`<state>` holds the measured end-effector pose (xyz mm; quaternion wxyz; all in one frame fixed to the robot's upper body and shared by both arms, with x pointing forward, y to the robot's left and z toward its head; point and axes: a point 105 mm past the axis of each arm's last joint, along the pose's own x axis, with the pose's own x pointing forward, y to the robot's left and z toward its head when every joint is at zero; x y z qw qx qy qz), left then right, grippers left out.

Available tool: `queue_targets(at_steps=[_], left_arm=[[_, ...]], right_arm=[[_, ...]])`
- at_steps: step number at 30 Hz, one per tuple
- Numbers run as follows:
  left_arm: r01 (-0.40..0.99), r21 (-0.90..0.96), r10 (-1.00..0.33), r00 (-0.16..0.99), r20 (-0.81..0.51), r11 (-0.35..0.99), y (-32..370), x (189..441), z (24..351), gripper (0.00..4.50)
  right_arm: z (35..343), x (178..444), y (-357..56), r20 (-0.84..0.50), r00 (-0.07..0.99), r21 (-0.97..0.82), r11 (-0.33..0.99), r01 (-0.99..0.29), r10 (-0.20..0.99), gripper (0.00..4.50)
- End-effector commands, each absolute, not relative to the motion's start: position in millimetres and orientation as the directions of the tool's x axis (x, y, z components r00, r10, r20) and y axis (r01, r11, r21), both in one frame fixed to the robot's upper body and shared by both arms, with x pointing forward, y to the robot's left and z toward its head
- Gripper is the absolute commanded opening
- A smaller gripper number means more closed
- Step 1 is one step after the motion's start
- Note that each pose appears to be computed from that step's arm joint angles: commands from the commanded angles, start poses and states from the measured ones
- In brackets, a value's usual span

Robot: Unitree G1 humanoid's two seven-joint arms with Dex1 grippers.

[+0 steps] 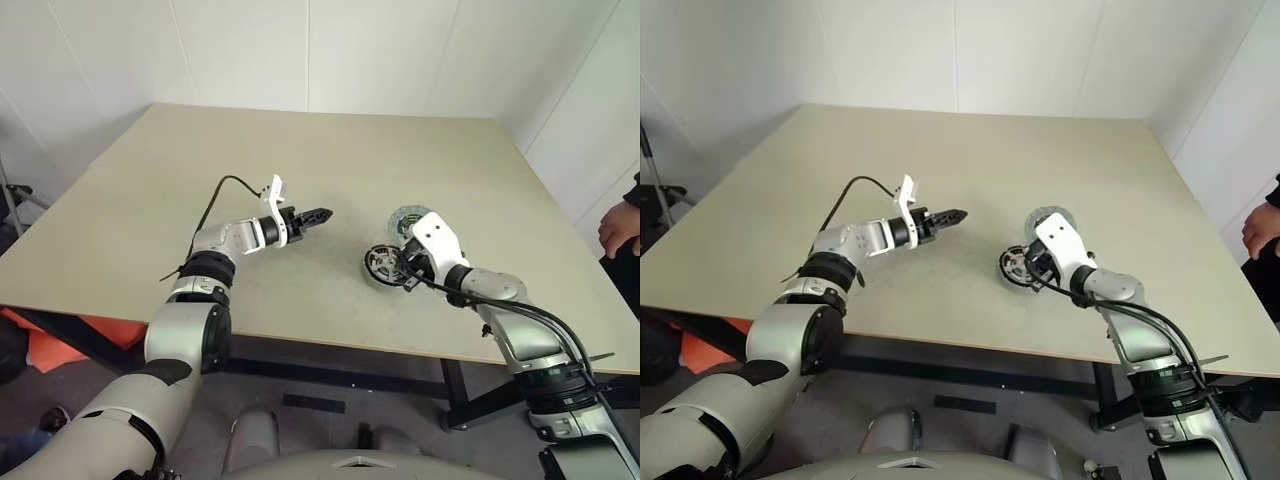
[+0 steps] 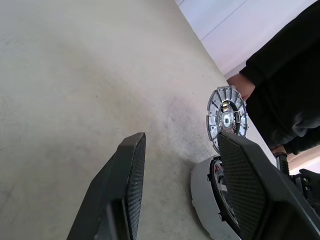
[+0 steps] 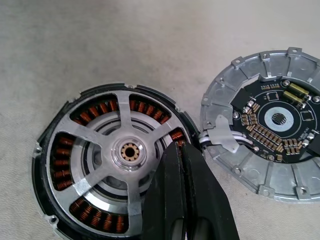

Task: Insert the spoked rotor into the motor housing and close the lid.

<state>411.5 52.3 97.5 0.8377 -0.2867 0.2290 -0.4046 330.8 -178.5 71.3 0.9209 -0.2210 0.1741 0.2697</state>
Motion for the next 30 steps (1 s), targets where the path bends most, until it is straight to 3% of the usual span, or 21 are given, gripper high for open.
queue_targets(at_steps=[1, 8, 12, 13, 15, 18, 23, 30], left_arm=[[0.565, -0.649, -0.803, 0.584, -0.12, 0.509, 54, 416, 107, 2.41], [0.565, -0.637, -0.796, 0.592, -0.13, 0.524, 53, 417, 105, 2.41], [0.566, -0.631, -0.792, 0.597, -0.129, 0.53, 53, 418, 105, 2.41], [0.566, -0.63, -0.791, 0.599, -0.128, 0.531, 53, 418, 105, 2.44], [0.566, -0.63, -0.788, 0.603, -0.124, 0.532, 53, 419, 106, 2.45], [0.559, -0.634, -0.781, 0.613, -0.118, 0.534, 55, 420, 105, 2.45], [0.538, -0.646, -0.763, 0.637, -0.11, 0.542, 59, 420, 101, 2.45], [0.496, -0.669, -0.732, 0.673, -0.107, 0.554, 73, 414, 90, 2.45]], right_arm=[[97, 334, -177, -0.389, 0.816, -0.372, 0.738, -0.563, 0.427, 0.0], [129, 332, -169, -0.405, 0.774, -0.523, 0.571, -0.633, 0.487, 0.0], [137, 310, -155, -0.55, 0.565, -0.493, 0.307, -0.814, 0.615, 0.0], [141, 307, -153, -0.579, 0.529, -0.501, 0.241, -0.831, 0.621, 0.2], [148, 307, -149, -0.623, 0.485, -0.532, 0.123, -0.838, 0.613, 0.64], [150, 310, -144, -0.696, 0.425, -0.562, -0.07, -0.824, 0.579, 1.65], [145, 310, -129, -0.788, 0.283, -0.501, -0.302, -0.811, 0.547, 1.65], [111, 307, -153, -0.877, 0.183, -0.386, -0.426, -0.818, 0.443, 1.65]])
